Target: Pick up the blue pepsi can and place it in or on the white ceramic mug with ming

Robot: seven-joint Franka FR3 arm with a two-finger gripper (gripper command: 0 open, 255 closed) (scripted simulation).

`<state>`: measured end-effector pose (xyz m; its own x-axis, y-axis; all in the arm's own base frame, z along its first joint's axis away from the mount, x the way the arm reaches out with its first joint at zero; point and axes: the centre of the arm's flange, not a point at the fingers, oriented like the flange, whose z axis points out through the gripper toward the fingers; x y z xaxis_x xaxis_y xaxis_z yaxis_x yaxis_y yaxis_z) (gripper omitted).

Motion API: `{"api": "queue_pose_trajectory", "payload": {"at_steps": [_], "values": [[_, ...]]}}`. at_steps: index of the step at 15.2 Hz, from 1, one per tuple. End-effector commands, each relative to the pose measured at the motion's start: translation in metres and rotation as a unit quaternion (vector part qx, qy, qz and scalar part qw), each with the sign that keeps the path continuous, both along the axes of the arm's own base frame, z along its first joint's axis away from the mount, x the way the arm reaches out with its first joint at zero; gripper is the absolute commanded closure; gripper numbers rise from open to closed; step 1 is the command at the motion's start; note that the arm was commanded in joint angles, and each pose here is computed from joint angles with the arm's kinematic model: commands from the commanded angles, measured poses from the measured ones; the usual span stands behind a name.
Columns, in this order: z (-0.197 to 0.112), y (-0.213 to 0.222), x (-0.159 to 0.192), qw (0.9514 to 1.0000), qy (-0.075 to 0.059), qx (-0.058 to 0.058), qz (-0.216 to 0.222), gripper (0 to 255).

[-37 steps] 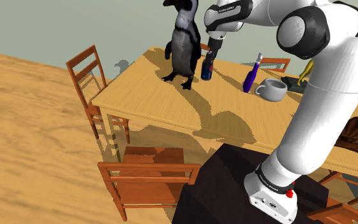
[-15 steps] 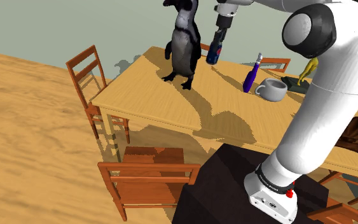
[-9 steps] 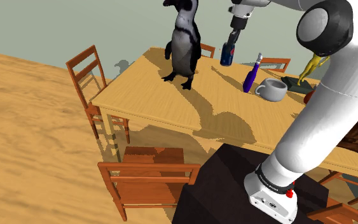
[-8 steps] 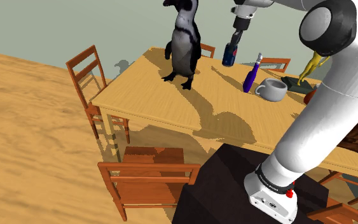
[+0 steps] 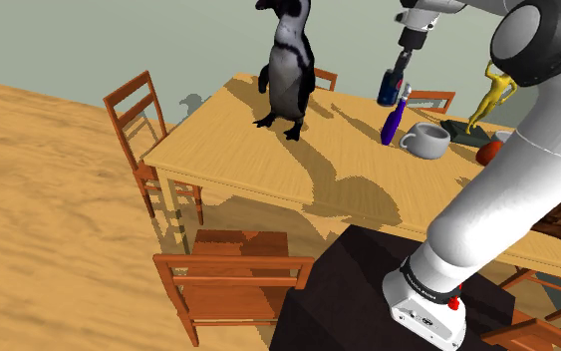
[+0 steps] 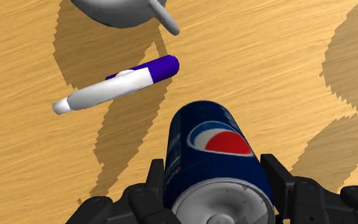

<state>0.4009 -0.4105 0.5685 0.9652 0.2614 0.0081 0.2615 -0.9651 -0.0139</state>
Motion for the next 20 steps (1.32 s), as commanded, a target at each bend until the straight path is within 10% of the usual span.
{"api": "queue_pose_trajectory", "payload": {"at_steps": [1,15,20], "values": [[0.001,-0.015,-0.019,1.0,0.0,0.0,0.001,255],[0.013,-0.136,-0.171,1.0,0.0,0.0,0.001,255],[-0.013,-0.136,-0.171,1.0,0.0,0.0,0.001,255]]}}
